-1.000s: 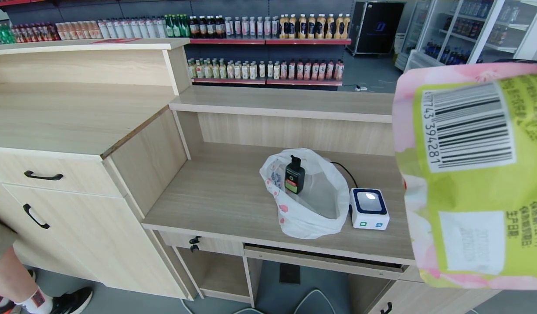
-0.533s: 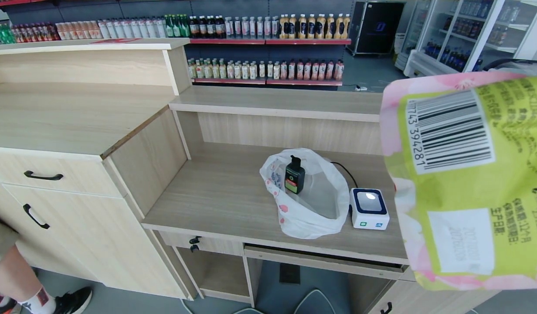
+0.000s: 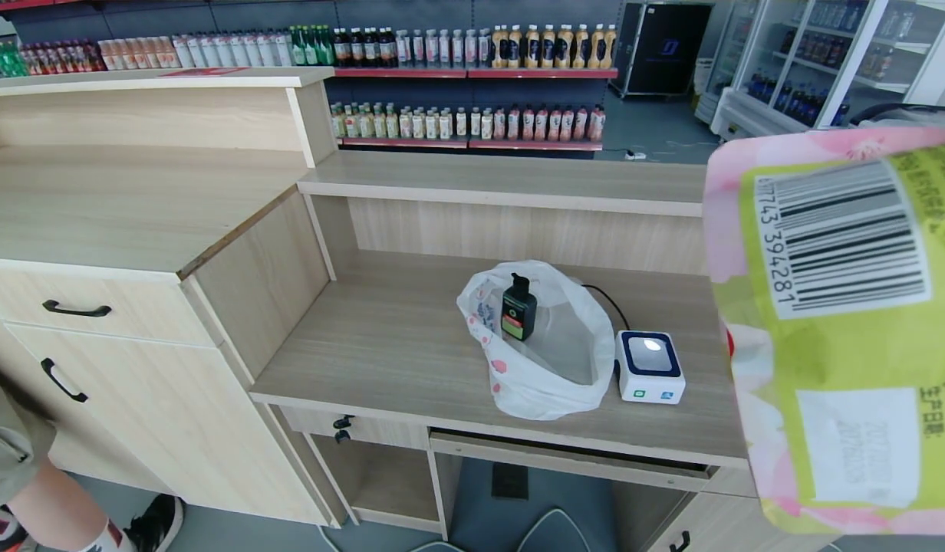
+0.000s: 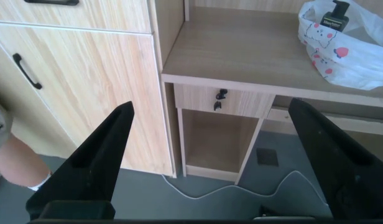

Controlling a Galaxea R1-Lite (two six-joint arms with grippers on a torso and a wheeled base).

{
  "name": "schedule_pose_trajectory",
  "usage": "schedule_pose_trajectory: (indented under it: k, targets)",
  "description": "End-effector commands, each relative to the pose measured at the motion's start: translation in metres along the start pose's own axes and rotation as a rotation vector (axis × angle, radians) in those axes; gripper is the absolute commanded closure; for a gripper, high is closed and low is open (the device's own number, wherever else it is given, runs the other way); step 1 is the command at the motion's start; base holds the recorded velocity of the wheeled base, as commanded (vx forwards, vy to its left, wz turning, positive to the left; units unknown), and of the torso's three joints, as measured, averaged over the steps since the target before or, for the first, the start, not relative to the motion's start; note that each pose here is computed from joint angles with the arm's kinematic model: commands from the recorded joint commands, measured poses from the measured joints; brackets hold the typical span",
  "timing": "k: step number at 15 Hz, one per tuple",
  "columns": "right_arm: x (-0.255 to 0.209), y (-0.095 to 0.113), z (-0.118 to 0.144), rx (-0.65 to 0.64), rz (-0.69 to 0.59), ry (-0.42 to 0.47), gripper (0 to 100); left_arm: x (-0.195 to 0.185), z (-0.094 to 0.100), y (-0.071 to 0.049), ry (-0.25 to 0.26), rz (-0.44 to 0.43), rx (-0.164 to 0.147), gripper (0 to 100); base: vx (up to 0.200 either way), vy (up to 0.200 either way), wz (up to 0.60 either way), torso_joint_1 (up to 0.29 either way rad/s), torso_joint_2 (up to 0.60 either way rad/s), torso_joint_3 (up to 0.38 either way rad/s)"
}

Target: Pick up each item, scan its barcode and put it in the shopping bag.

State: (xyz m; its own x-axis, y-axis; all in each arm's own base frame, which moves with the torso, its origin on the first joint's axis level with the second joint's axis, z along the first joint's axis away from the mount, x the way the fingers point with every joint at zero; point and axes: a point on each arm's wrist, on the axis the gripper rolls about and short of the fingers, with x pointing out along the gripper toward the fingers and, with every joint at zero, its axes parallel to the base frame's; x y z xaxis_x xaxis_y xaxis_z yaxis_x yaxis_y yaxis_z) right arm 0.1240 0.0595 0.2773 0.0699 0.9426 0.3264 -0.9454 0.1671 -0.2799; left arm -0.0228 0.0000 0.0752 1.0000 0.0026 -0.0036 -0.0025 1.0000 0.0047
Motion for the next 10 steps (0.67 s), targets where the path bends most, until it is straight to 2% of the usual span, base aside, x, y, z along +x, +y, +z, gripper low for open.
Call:
schedule_pose_trajectory:
  k: [1, 7, 10]
  targets:
    - [-0.006, 0.008, 0.007, 0.006, -0.023, 0.018, 100, 0.0, 0.0, 0.0, -0.001, 0.001, 0.0, 0, 0.0, 0.0, 0.0, 0.0, 0.0, 0.0]
    - [-0.007, 0.001, -0.005, 0.055, -0.036, 0.073, 100, 0.0, 0.0, 0.0, -0.001, 0.001, 0.0, 0, 0.0, 0.0, 0.0, 0.0, 0.0, 0.0]
    - [-0.009, 0.004, -0.008, 0.065, -0.045, 0.108, 100, 0.0, 0.0, 0.0, -0.001, 0.001, 0.0, 0, 0.0, 0.0, 0.0, 0.0, 0.0, 0.0]
